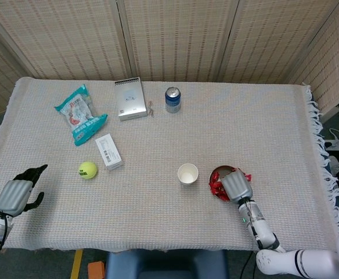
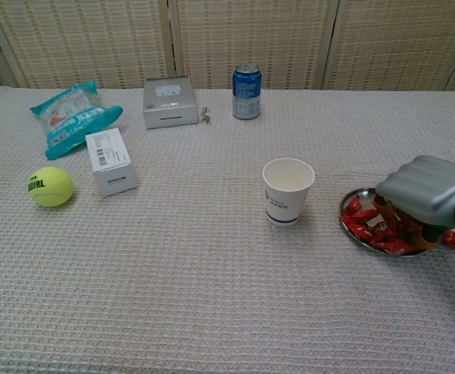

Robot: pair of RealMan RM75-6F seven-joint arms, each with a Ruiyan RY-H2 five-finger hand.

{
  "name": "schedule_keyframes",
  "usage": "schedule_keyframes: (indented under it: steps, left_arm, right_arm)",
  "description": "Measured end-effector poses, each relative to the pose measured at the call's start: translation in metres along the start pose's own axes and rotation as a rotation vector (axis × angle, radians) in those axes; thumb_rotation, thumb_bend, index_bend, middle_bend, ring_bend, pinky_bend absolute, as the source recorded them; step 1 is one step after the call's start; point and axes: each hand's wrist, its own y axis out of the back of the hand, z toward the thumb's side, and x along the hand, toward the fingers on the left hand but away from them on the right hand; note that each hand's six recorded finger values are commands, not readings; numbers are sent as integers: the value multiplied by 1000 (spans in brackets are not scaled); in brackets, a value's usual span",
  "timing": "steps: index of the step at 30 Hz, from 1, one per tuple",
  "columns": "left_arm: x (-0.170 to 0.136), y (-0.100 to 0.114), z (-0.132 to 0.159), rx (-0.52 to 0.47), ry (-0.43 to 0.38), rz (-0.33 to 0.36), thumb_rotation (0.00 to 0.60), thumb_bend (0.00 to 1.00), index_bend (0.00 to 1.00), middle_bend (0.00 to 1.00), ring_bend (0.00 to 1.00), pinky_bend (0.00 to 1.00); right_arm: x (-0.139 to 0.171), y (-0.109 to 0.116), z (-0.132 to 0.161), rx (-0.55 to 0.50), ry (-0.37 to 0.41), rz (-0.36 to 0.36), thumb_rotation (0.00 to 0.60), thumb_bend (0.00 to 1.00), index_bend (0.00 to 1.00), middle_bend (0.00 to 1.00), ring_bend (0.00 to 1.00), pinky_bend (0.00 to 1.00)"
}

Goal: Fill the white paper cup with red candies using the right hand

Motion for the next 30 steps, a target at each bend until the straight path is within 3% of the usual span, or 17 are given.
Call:
schedule_keyframes:
  steps: [10, 20, 30]
  left_arm:
    - [0, 0, -1, -3, 3, 0, 600, 523, 0, 128, 118, 264]
    - [-1, 2, -2, -10, 3, 2, 600, 532, 0, 132, 118, 271]
    - [0, 2, -2, -15, 2, 1, 600, 531, 0, 132, 119, 272]
  right_arm:
    - [-3, 2, 0, -7, -1, 9, 600, 440, 744, 716, 713, 1000]
    - [-7, 9, 1, -24, 7, -8, 600, 460, 830, 774, 728, 1000]
    - [-1, 31, -10, -72, -2, -65, 600, 468, 866, 790, 730, 1000]
